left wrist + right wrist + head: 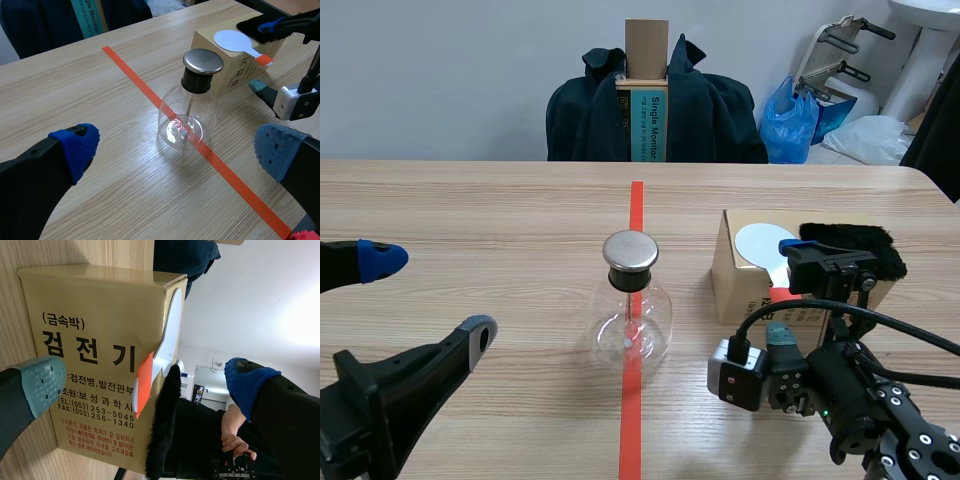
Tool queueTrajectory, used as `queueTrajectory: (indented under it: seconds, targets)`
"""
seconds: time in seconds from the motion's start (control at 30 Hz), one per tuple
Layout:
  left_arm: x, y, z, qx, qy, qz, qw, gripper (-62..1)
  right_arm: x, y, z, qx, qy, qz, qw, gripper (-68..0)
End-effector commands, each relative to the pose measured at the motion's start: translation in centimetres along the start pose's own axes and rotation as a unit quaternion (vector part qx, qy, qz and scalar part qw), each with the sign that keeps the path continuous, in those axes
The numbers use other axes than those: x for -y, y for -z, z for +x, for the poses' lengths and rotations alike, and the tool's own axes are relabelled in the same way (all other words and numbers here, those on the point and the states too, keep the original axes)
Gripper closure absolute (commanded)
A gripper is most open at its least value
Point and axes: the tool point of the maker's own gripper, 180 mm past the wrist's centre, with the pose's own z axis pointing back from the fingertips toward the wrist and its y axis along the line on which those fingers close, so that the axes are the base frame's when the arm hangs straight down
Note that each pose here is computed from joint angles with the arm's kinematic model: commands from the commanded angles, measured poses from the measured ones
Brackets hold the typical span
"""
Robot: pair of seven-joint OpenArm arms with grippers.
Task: Do the electroscope experiment.
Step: 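Pick up the white charging plate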
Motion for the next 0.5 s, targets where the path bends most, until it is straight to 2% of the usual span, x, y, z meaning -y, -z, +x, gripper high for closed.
queueTrajectory:
  seconds: [0.0, 0.07, 0.2, 0.37, 0.47]
  targets:
    - [0.2, 0.11, 0.9, 0.018, -0.002, -0.002, 0.9998, -62.3, 1.17, 0.32, -0.43, -0.003, -0.001, -0.018, 0.9998, -67.4]
    - [0.2, 0.11, 0.9, 0.018, -0.002, -0.002, 0.9998, -62.3, 1.17, 0.32, -0.43, -0.003, -0.001, -0.018, 0.9998, -58.3]
    - [0.2, 0.11, 0.9, 0.018, -0.002, -0.002, 0.9998, -62.3, 1.18, 0.33, -0.21, 0.003, -0.001, -0.018, 0.9998, -34.6]
    - [0.2, 0.11, 0.91, 0.018, -0.002, -0.002, 0.9998, -62.3, 1.22, 0.31, -0.15, 0.006, -0.002, -0.019, 0.9998, -23.6]
    - [0.2, 0.11, 0.91, 0.018, -0.002, -0.002, 0.9998, -62.3, 1.22, 0.31, -0.15, 0.006, -0.002, -0.019, 0.9998, -13.5]
